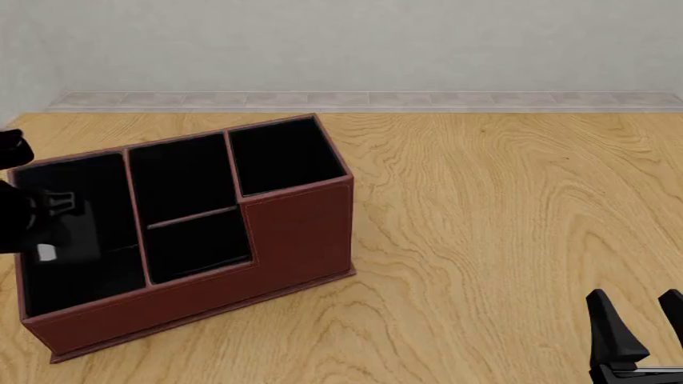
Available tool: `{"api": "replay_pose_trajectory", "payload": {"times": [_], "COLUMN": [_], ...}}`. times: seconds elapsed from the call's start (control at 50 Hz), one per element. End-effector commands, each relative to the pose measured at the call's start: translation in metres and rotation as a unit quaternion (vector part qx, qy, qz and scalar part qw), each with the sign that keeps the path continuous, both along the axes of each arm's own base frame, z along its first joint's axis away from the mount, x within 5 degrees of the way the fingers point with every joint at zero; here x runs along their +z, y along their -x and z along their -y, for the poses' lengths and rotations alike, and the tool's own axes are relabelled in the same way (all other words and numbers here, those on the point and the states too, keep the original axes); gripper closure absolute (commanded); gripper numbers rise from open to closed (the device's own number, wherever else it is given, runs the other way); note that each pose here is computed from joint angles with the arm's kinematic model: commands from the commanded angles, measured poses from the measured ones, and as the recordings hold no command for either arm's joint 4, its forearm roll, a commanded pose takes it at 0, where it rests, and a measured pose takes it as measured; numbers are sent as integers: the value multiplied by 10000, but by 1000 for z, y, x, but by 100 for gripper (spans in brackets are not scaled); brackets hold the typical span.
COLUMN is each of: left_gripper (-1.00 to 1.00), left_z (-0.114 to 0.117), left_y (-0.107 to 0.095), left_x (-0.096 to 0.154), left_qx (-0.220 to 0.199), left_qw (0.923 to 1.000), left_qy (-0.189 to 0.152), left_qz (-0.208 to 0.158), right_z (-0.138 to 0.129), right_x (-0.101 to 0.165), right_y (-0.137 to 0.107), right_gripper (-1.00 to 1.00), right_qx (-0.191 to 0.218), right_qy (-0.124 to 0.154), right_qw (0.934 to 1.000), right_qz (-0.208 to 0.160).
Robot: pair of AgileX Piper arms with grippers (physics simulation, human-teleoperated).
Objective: Pick up the book and place it in the left compartment of the caddy.
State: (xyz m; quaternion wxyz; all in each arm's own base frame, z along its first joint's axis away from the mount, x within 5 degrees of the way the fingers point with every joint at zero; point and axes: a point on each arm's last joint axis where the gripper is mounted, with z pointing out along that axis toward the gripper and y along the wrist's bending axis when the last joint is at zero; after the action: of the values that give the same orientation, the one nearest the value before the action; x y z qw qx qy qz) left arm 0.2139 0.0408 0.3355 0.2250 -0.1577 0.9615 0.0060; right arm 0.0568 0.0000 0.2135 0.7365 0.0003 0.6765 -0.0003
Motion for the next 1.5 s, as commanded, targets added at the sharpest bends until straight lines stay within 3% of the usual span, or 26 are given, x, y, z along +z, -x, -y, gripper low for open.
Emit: {"api": "replay_pose_trajectory", "payload": {"times": [0.02, 0.32, 1.04, 1.5], "left_gripper": [100, 100, 100, 100], "left_z": [-1, -2, 3, -7], "left_y": [-6, -10, -16, -26], "left_x": [-11, -33, -55, -72], "left_qx": [-94, -109, -149, -88], "left_qw": [9999, 9998, 9997, 9996], "left_qy": [-43, -27, 28, -4], "left_qz": [-10, -148, -199, -271], "right_z": [0, 0, 0, 0], "right_x": [0, 0, 0, 0], "right_y": [0, 0, 0, 0], "right_gripper": [-100, -100, -100, -100], "right_qx": [1, 0, 1, 0], "right_qy": [0, 0, 0, 0], "right_qw": [10000, 10000, 10000, 10000], "right_qz": [4, 4, 4, 5]}}
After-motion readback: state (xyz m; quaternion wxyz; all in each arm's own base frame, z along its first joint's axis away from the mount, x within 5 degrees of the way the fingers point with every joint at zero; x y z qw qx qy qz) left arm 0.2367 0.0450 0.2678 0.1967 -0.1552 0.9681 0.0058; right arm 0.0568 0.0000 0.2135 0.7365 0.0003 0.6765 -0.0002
